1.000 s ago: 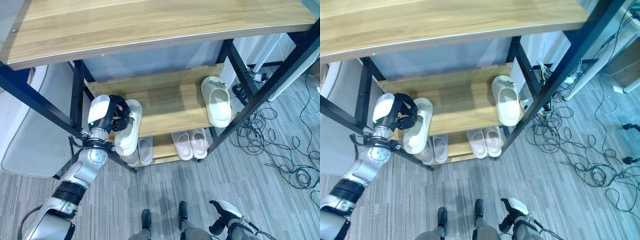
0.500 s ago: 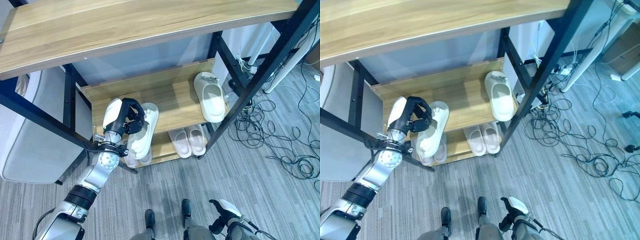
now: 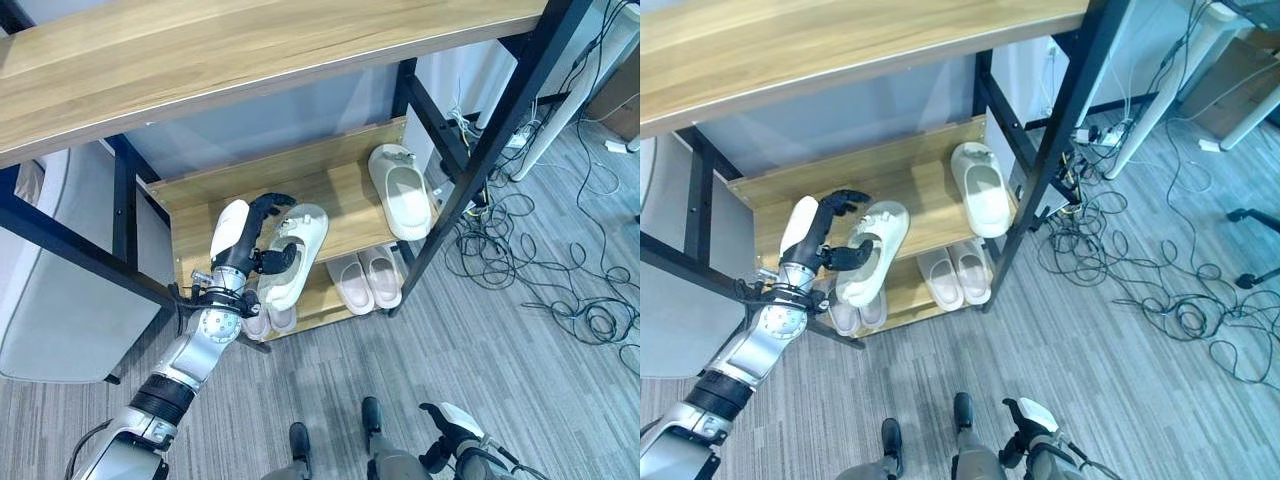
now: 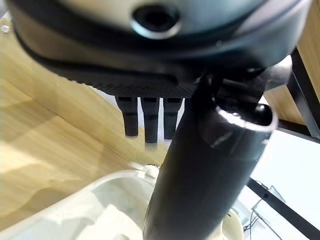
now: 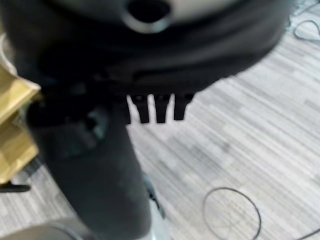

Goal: Arrange the slippers neatly on the shoe rack.

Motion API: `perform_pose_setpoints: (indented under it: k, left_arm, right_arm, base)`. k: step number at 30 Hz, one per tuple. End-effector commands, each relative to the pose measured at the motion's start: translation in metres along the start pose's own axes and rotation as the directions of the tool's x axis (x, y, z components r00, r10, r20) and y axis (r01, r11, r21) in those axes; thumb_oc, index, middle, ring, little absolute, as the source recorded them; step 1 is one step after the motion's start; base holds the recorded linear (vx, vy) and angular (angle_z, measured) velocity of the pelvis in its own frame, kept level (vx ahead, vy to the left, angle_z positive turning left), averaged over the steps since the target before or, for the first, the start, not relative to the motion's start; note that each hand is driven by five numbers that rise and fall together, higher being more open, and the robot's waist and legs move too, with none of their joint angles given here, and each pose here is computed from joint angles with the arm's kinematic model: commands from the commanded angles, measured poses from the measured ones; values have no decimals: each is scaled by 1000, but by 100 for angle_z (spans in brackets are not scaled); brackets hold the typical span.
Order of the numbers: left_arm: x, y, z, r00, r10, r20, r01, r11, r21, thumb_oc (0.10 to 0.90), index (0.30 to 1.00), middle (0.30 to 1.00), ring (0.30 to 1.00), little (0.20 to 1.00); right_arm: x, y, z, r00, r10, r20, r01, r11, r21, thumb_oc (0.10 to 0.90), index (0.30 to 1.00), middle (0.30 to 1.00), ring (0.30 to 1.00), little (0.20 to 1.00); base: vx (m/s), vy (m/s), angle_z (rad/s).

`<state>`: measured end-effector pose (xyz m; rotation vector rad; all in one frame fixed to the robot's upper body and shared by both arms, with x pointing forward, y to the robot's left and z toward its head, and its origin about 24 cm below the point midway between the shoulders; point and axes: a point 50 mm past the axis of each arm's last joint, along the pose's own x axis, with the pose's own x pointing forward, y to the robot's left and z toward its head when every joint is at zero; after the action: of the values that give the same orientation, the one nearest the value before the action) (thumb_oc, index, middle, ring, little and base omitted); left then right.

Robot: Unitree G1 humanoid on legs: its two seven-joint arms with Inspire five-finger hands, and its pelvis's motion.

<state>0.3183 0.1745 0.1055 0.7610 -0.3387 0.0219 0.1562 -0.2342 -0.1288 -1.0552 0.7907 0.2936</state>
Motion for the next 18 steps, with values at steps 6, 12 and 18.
perform_pose_setpoints:
  k: [6,12,18]
  left_arm:
    - [14,32,26,976,137,168,-136,991,-21,800,900,900,900,900]
    - [22,32,20,980,126,152,-140,986,89,800,900,900,900,900]
    - [37,30,18,985,107,139,-131,975,177,800,900,900,900,900]
  right_arm:
    - [-1,-6,-2,999,-45,7,44,999,25,800,900,900,900,900]
    - [-1,-10,-5,998,-63,1,63,998,26,800,900,900,900,900]
    - [-2,-13,-10,997,-73,-16,74,997,25,800,900,900,900,900]
  base:
    - [-6,-2,2]
    - [0,0,0]
    - [5,-5,-3]
